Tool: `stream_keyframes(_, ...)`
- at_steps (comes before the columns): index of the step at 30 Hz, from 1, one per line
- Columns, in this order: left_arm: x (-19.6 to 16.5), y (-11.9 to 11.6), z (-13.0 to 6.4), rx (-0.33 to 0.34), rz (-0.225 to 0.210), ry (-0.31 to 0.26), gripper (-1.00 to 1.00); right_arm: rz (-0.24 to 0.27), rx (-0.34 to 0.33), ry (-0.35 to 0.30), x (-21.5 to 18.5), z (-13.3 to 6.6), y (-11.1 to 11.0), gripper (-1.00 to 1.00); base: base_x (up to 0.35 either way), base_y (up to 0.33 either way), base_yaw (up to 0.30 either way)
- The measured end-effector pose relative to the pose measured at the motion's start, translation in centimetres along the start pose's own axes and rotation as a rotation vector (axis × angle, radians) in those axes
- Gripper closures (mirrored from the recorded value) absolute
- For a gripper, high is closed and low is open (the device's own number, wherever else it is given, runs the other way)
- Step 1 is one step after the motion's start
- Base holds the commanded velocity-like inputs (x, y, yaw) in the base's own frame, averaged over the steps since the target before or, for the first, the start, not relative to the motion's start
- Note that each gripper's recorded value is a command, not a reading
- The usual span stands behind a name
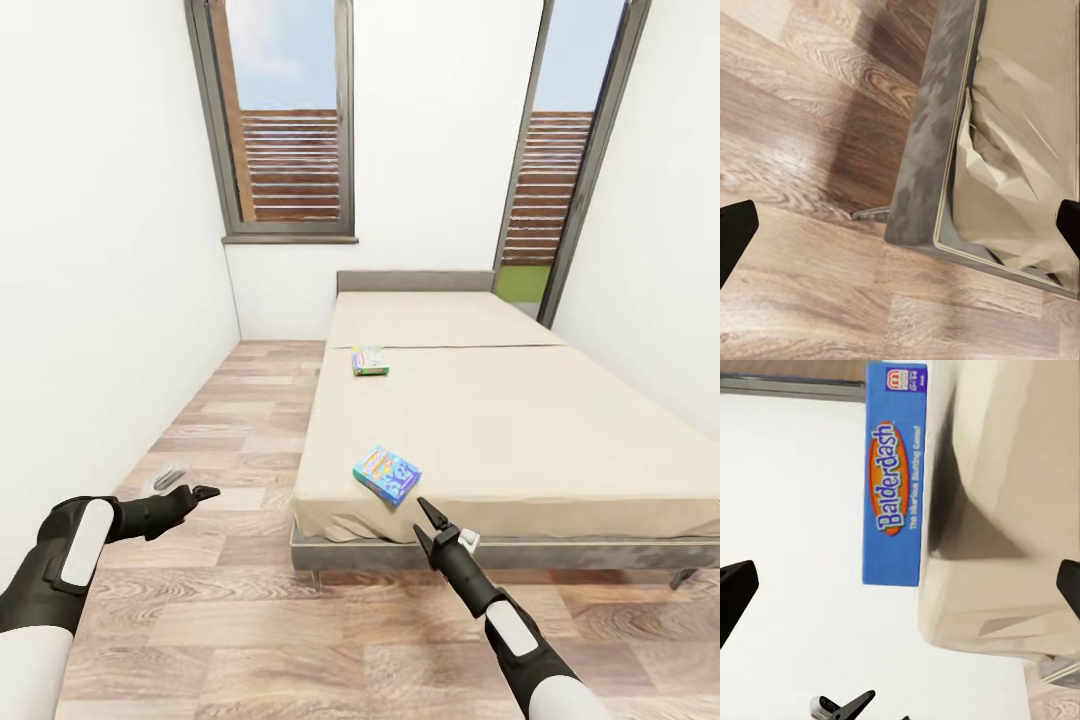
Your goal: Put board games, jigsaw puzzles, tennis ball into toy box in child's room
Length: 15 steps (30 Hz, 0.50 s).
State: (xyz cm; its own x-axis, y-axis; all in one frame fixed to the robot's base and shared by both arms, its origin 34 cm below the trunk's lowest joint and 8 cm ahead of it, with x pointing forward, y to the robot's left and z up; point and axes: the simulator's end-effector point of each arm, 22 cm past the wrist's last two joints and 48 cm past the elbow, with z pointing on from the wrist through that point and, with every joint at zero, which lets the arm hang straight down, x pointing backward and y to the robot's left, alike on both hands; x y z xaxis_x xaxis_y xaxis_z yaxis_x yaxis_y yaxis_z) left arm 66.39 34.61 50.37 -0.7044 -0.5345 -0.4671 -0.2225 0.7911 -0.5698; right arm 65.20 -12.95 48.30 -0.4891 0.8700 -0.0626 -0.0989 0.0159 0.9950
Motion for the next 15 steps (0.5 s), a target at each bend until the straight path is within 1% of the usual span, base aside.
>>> stream_keyframes(3, -0.35, -0.42, -0.5, 0.007, 0.004, -0.01, -1.0, -0.006, -0.011, 0.0, -0.02, 0.1, 0.74, -1.0, 0.0, 0.0, 0.0)
stream_keyframes(12, -0.37, -0.41, -0.5, 0.006, 0.004, -0.011, -1.0, -0.006, -0.011, 0.001, 0.04, 0.13, 0.74, -1.0, 0.0, 0.001, 0.0)
stream_keyframes(15, -0.36, -0.43, -0.49, 0.006, 0.005, -0.01, -1.0, -0.006, -0.011, 0.001, 0.05, 0.13, 0.74, -1.0, 0.015, 0.069, 0.0)
